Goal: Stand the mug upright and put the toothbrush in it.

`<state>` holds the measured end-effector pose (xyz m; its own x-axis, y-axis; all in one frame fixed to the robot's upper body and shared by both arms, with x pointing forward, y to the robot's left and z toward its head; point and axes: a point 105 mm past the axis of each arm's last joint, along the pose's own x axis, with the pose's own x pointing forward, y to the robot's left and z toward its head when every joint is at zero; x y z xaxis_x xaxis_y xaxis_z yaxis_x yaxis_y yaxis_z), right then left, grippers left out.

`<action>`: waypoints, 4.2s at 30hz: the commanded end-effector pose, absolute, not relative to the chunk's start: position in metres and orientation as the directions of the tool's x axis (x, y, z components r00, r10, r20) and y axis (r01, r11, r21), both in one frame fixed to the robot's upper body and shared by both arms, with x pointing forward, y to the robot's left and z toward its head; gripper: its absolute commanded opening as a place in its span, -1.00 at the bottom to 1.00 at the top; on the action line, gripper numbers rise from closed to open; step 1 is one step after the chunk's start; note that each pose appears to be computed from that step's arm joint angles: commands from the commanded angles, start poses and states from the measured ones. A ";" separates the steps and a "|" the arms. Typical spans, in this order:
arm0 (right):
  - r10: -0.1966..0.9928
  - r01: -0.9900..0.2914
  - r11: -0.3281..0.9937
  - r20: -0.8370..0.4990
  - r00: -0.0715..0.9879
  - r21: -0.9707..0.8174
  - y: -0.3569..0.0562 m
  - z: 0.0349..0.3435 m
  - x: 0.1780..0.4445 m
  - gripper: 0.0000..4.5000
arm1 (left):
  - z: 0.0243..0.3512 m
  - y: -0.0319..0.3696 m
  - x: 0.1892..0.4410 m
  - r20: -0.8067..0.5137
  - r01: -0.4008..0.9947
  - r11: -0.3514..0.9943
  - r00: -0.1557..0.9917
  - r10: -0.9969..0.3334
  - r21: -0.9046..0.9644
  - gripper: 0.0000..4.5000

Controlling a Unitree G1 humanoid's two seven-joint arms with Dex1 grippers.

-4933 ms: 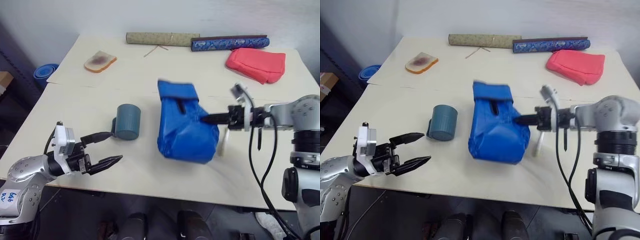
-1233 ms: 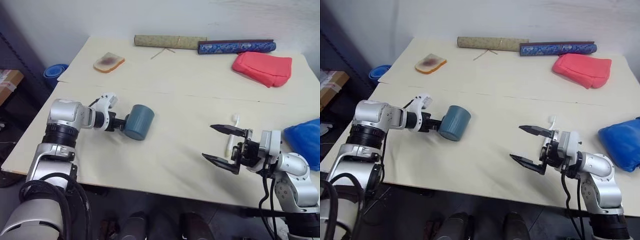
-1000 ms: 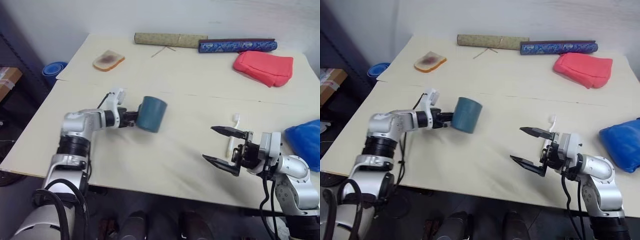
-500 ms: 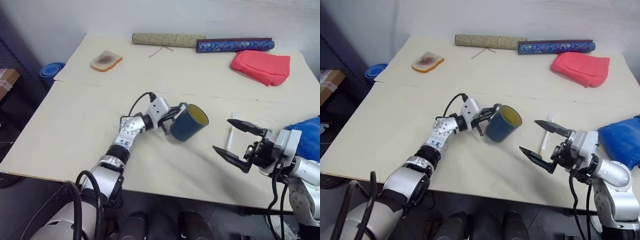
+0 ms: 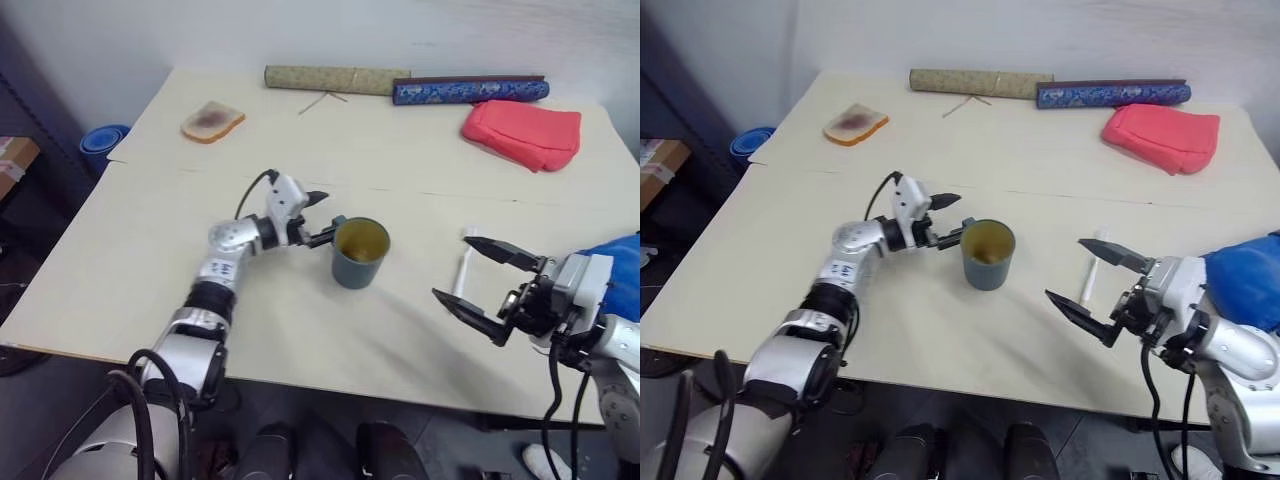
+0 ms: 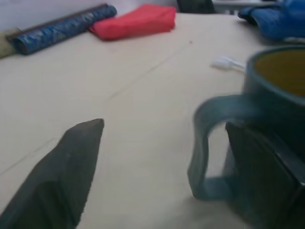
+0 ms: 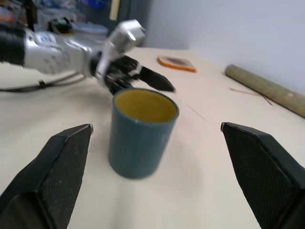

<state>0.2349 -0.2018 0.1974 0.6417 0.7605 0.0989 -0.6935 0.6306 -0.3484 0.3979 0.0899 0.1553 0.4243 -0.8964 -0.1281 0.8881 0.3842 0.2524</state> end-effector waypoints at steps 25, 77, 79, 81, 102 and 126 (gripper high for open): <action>0.216 -0.317 0.947 -0.632 0.744 -0.051 -0.279 0.156 0.291 1.00 | 0.203 0.162 0.273 -0.077 0.924 0.198 0.234 -0.969 0.327 0.98; 0.256 -0.236 0.962 -0.755 0.603 0.137 -0.216 0.133 0.358 -0.80 | 0.179 0.152 0.258 -0.078 0.899 0.264 0.309 -0.948 0.349 1.00; 0.248 -0.226 0.965 -0.754 0.608 0.135 -0.218 0.132 0.358 -0.99 | 0.180 0.152 0.259 -0.076 0.900 0.260 0.304 -0.950 0.351 1.00; 0.257 -0.216 0.964 -0.748 0.612 0.154 -0.220 0.134 0.358 -0.98 | 0.181 0.151 0.259 -0.077 0.901 0.256 0.300 -0.951 0.351 1.00; 0.869 -0.923 0.323 0.451 0.201 -0.210 -0.083 0.261 0.327 -0.98 | 0.197 0.153 0.288 0.058 0.902 0.379 0.375 -0.925 0.208 1.00; 0.948 -0.858 0.239 -0.081 0.307 -0.455 -0.210 0.181 0.295 0.99 | 0.152 0.219 0.280 -0.178 0.802 0.486 0.566 -0.805 0.348 1.00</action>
<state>0.3029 -0.1989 0.1783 0.3226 0.9458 -0.0376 -0.8691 0.2802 -0.4076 0.2827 0.2093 0.1517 0.5437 -0.8246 -0.1561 0.8227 0.4869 0.2936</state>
